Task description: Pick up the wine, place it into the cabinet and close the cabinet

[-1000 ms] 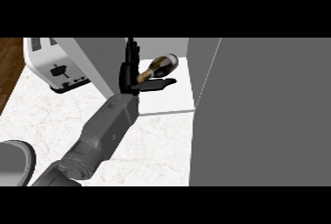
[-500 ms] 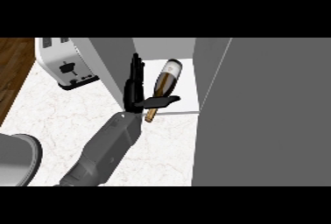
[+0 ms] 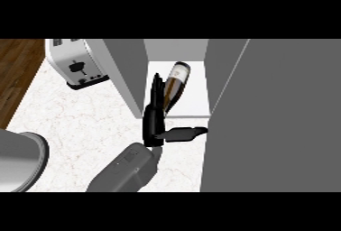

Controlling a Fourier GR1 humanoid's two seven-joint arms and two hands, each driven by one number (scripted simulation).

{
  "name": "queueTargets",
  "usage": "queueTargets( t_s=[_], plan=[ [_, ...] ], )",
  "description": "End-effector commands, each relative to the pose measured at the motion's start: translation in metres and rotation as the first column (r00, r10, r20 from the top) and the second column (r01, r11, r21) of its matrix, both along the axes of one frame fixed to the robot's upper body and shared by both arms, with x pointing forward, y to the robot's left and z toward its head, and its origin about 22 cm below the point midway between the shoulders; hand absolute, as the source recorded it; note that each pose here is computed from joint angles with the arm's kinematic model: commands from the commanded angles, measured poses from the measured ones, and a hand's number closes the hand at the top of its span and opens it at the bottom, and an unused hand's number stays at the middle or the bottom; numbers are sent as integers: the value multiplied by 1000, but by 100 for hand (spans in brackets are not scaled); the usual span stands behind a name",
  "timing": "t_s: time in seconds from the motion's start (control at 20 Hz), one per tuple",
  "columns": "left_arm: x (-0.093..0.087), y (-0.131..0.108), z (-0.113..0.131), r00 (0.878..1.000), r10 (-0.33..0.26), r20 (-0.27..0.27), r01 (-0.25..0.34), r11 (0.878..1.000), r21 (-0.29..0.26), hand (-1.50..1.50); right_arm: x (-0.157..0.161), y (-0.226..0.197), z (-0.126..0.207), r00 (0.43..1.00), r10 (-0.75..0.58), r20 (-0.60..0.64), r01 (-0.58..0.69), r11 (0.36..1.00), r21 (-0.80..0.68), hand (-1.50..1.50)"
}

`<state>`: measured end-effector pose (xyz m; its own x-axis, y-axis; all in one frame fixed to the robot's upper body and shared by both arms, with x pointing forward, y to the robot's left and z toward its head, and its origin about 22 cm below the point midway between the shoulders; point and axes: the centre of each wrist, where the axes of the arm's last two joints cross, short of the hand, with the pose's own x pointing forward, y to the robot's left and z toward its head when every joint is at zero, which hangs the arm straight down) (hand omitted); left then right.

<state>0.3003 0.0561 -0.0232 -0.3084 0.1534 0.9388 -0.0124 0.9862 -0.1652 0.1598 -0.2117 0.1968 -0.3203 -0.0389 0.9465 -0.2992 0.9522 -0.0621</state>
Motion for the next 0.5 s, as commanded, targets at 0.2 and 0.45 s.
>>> queueTargets(
  t_s=[0.2, 0.45],
  plan=[
    [-63, -7, 23, 999, 17, 48, -14, 998, -60, -150, -25, -15, 11, 1000, -2, 31, 2, 1000, 10, -150],
    [-116, 7, 28, 999, 37, 20, -36, 998, -51, -150, -8, -16, 15, 999, -3, 51, 2, 1000, 12, -150]
  ],
)
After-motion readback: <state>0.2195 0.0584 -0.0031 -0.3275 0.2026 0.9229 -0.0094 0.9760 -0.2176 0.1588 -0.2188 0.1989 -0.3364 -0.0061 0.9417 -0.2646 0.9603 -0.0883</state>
